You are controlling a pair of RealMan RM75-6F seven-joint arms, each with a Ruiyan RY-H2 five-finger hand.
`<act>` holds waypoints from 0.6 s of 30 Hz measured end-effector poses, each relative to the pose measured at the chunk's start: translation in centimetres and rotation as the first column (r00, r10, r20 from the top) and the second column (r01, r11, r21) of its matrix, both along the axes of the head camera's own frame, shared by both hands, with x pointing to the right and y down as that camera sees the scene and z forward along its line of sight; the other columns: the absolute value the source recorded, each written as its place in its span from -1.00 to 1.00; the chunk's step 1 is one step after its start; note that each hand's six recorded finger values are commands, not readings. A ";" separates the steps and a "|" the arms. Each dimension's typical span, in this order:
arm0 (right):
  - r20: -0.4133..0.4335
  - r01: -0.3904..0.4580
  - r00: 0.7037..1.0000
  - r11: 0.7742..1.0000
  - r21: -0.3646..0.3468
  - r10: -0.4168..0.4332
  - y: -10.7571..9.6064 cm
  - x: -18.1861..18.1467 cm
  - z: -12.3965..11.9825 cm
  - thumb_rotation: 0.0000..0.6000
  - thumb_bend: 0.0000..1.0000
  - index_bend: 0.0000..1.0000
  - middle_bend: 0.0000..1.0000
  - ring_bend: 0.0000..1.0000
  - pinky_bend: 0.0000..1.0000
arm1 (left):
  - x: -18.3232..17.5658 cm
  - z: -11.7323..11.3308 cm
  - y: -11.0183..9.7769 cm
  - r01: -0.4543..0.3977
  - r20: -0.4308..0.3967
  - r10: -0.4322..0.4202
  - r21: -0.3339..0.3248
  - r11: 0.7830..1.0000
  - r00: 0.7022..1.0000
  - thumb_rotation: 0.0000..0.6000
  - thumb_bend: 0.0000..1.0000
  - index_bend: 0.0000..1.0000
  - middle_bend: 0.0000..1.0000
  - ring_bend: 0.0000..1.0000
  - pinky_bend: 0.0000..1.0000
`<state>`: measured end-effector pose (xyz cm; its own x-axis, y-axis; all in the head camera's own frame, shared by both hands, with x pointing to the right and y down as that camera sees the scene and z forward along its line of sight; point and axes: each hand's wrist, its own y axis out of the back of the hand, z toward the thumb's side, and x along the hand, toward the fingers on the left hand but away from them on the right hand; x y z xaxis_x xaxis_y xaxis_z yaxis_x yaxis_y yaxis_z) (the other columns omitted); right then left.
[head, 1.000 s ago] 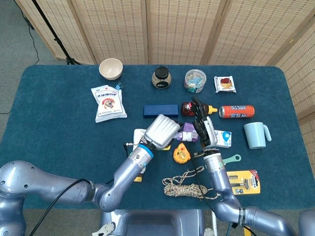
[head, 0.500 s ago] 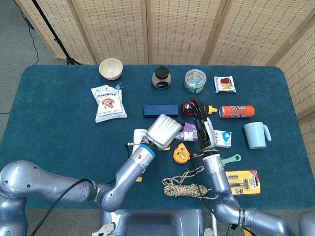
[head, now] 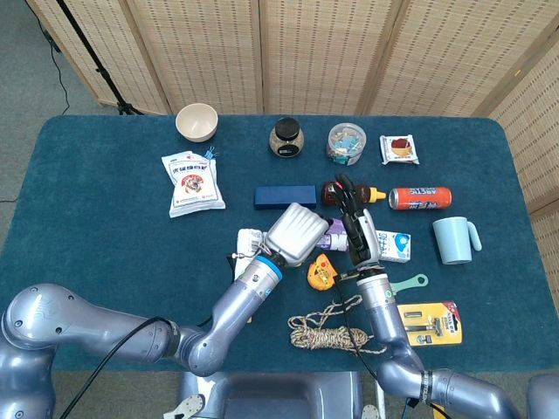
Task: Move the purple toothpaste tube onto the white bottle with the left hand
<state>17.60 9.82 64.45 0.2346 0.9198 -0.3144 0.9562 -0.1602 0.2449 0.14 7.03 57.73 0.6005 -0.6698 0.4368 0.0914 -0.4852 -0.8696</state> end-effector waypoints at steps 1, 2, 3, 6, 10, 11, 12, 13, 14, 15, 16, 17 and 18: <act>0.000 0.000 1.000 1.000 0.000 0.000 0.0 0.0 0.0 -0.41 -1.00 -1.00 -1.00 -1.00 -1.00 | 0.1 0.0 0.0 0.001 0.000 -0.001 0.000 1.000 1.000 1.00 0.96 0.23 0.09 0.23 0.20; 0.000 0.000 1.000 1.000 0.001 0.000 0.1 0.0 0.0 -0.40 -1.00 -1.00 -1.00 -1.00 -1.00 | 0.1 0.0 0.0 0.000 0.001 0.000 0.001 1.000 1.000 1.00 0.96 0.23 0.09 0.23 0.20; -0.002 0.000 1.000 1.000 0.001 0.000 0.1 0.0 0.0 -0.40 -1.00 -1.00 -1.00 -1.00 -1.00 | 0.1 0.0 0.0 -0.001 0.002 0.001 0.002 1.000 1.000 1.00 0.96 0.23 0.09 0.23 0.20; -0.007 0.002 1.000 1.000 0.004 -0.002 0.0 0.0 0.1 -0.40 -1.00 -1.00 -1.00 -1.00 -1.00 | 0.3 0.0 0.0 -0.003 0.005 0.003 0.004 1.000 1.000 1.00 0.96 0.23 0.09 0.23 0.20; -0.004 0.002 1.000 1.000 0.004 -0.002 0.0 -0.2 0.2 -0.40 -1.00 -1.00 -1.00 -1.00 -1.00 | 0.5 0.2 0.1 -0.006 0.009 0.006 0.003 1.000 1.000 1.00 0.96 0.23 0.09 0.23 0.20; -0.004 0.003 1.000 1.000 0.004 -0.003 0.0 -0.2 0.2 -0.40 -1.00 -1.00 -1.00 -1.00 -1.00 | 0.5 0.2 0.1 -0.005 0.008 0.005 0.002 1.000 1.000 1.00 0.96 0.23 0.09 0.23 0.20; -0.004 0.003 1.000 1.000 0.004 -0.003 0.0 -0.2 0.2 -0.41 -1.00 -1.00 -1.00 -1.00 -1.00 | 0.6 0.2 0.1 -0.005 0.007 0.005 0.001 1.000 1.000 1.00 0.96 0.23 0.09 0.23 0.20; -0.003 0.001 1.000 1.000 0.004 -0.001 -0.1 -0.2 0.3 -0.41 -1.00 -1.00 -1.00 -1.00 -1.00 | 0.6 0.2 0.1 -0.005 0.007 0.005 0.001 1.000 1.000 1.00 0.96 0.23 0.09 0.23 0.20; -0.003 0.000 1.000 1.000 0.003 0.000 -0.1 -0.2 0.3 -0.41 -1.00 -1.00 -1.00 -1.00 -1.00 | 0.7 0.2 0.1 -0.005 0.006 0.005 0.002 1.000 1.000 1.00 0.96 0.23 0.09 0.23 0.20; -0.002 -0.001 1.000 1.000 0.003 0.001 -0.1 -0.2 0.3 -0.40 -1.00 -1.00 -1.00 -1.00 -1.00 | 0.7 0.2 0.1 -0.004 0.005 0.004 0.002 1.000 1.000 1.00 0.96 0.23 0.09 0.23 0.20; -0.001 -0.003 1.000 1.000 0.003 0.003 -0.1 -0.2 0.3 -0.40 -1.00 -1.00 -1.00 -1.00 -1.00 | 0.7 0.2 0.1 -0.003 0.002 0.003 0.000 1.000 1.000 1.00 0.96 0.23 0.09 0.23 0.20; 0.000 -0.004 1.000 1.000 0.004 0.004 -0.1 -0.2 0.3 -0.40 -1.00 -1.00 -1.00 -1.00 -1.00 | 0.8 0.2 0.1 -0.002 0.001 0.002 0.001 1.000 1.000 1.00 0.96 0.23 0.09 0.23 0.20; 0.000 -0.004 1.000 1.000 0.004 0.004 -0.1 -0.2 0.3 -0.40 -1.00 -1.00 -1.00 -1.00 -1.00 | 0.8 0.2 0.1 -0.001 0.001 0.001 0.002 1.000 1.000 1.00 0.96 0.23 0.09 0.23 0.20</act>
